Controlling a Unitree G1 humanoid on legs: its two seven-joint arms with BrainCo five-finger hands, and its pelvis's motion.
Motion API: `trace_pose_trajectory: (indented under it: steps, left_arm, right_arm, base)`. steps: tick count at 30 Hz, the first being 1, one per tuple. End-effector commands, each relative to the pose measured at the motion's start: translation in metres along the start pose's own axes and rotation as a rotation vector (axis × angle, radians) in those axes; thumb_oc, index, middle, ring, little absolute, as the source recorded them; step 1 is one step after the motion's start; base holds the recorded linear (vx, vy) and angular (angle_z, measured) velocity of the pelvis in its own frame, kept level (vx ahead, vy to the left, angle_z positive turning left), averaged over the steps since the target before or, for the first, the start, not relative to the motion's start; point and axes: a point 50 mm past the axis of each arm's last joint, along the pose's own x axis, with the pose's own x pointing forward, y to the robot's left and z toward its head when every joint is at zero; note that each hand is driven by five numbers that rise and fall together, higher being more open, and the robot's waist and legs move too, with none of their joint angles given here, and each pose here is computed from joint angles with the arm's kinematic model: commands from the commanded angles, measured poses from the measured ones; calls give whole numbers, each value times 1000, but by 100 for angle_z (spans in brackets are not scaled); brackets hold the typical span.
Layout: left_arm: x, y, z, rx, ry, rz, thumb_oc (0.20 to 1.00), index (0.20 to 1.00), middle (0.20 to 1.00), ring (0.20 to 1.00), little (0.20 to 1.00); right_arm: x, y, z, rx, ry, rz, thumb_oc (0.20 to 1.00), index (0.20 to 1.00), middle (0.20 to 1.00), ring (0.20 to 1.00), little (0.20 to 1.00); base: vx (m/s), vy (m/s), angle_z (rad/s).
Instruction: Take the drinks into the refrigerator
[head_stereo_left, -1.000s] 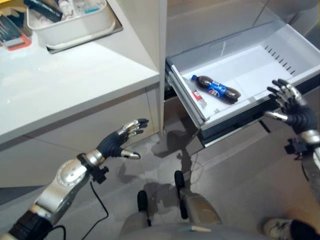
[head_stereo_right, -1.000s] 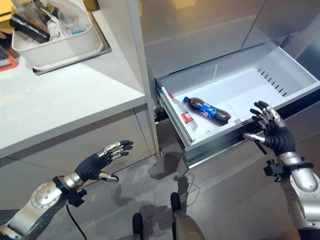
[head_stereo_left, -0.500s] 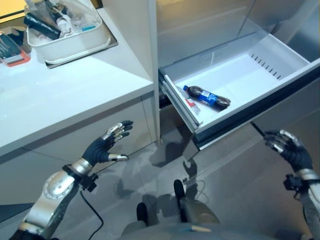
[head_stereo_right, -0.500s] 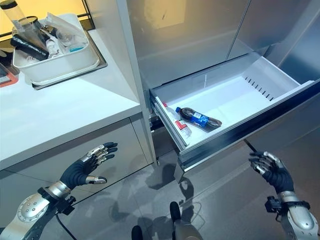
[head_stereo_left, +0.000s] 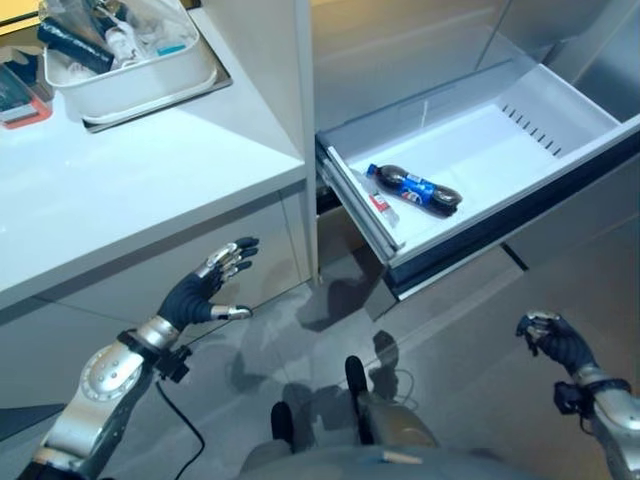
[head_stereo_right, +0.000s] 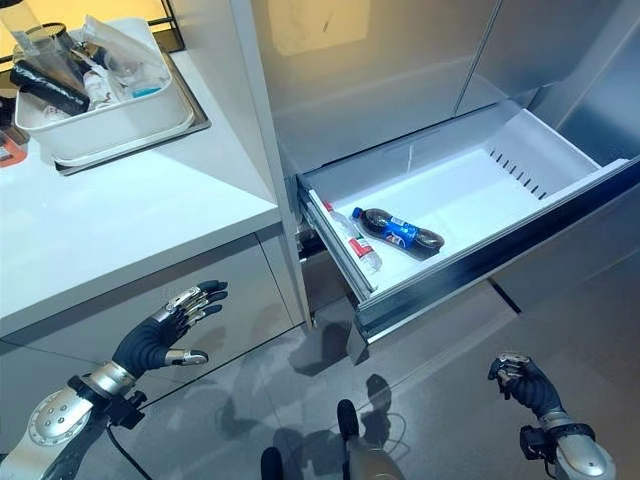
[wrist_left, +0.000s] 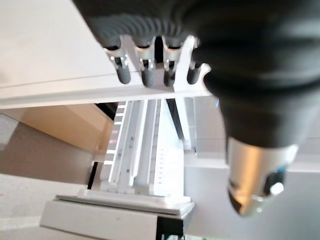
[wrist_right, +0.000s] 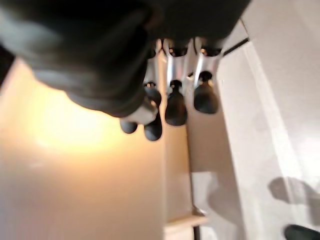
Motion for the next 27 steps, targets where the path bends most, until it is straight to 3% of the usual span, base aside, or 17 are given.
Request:
trace_pose_trajectory:
  steps: [1,12,27]
  left_arm:
    - [10,12,26,83,-159,34,1000,1000,1000,1000,1000]
    - [28,9,49,92,-244,-35,1000,1000,1000,1000,1000]
    - [30,7,54,110,-264,-50,1000,1000,1000,1000,1000]
  right_arm:
    - [20,-8,23,-92,-64,-19,200,200,200,200,200]
    - [66,-26,61,-248,-64,-85,200,200,200,200,200]
    - [74,-44,94,-319,-141,-145,200,200,200,200,200]
  base:
    - [-52,-42,0]
    - [-45,-41,16]
    - [-14,-21,9]
